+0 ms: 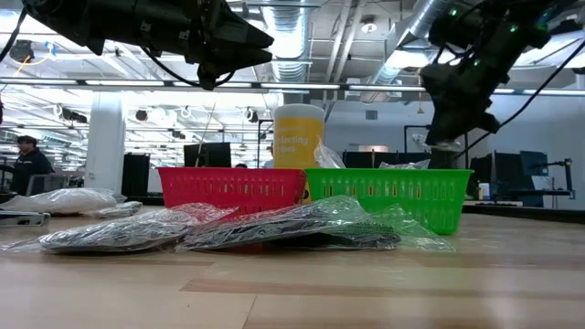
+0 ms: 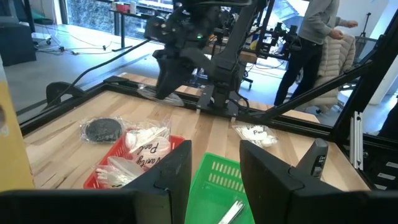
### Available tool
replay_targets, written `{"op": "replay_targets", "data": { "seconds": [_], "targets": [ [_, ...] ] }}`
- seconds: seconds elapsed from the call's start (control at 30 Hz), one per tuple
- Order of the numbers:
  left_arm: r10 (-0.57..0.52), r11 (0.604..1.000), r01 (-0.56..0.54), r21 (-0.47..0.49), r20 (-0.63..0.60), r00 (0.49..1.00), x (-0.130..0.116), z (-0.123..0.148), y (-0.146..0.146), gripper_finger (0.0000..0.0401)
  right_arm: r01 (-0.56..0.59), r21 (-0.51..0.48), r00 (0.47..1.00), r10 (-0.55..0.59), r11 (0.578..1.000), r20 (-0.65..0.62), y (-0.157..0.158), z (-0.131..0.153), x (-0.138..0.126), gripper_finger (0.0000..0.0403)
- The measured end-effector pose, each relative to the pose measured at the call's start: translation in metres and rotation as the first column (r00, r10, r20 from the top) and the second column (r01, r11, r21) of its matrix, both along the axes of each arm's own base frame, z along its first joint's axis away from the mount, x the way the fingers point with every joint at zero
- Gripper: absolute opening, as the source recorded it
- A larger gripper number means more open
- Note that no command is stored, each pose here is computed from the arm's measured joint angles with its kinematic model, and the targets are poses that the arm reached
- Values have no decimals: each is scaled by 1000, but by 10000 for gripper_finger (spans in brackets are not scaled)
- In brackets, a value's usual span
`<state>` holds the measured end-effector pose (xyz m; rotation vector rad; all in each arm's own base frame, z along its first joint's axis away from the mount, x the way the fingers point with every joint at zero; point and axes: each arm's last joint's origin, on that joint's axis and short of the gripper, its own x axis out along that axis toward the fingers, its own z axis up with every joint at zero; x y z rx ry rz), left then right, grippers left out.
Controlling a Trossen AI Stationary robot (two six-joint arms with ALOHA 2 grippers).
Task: Pick & Place Travel size toiletries
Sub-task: Put the nail cutter into the right green bin
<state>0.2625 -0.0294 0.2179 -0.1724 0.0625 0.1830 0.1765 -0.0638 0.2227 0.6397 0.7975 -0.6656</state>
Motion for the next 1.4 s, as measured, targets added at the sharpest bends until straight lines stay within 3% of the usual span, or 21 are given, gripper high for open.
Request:
{"op": "replay_targets", "data": {
  "seconds": [0.27, 0.6, 0.97, 1.4],
  "targets": [
    [-1, 1000, 1, 0, 0, 1000, 0, 0, 0, 127, -157, -17, 985, 157, 988, 71, 29, 21, 13, 36],
    [-1, 1000, 1, 0, 0, 1000, 0, 0, 0, 127, -349, -41, 920, 350, 936, 178, 71, 44, 25, 36],
    [-5, 1000, 5, 0, -1, 1000, 0, 0, 0, 127, -489, -20, 864, 487, 872, 128, 110, 17, 55, 36],
    [-4, 1000, 4, 0, -4, 1000, 0, 0, 0, 127, -577, -23, 817, 577, 816, -10, 132, -6, 97, 36]
  ]
}}
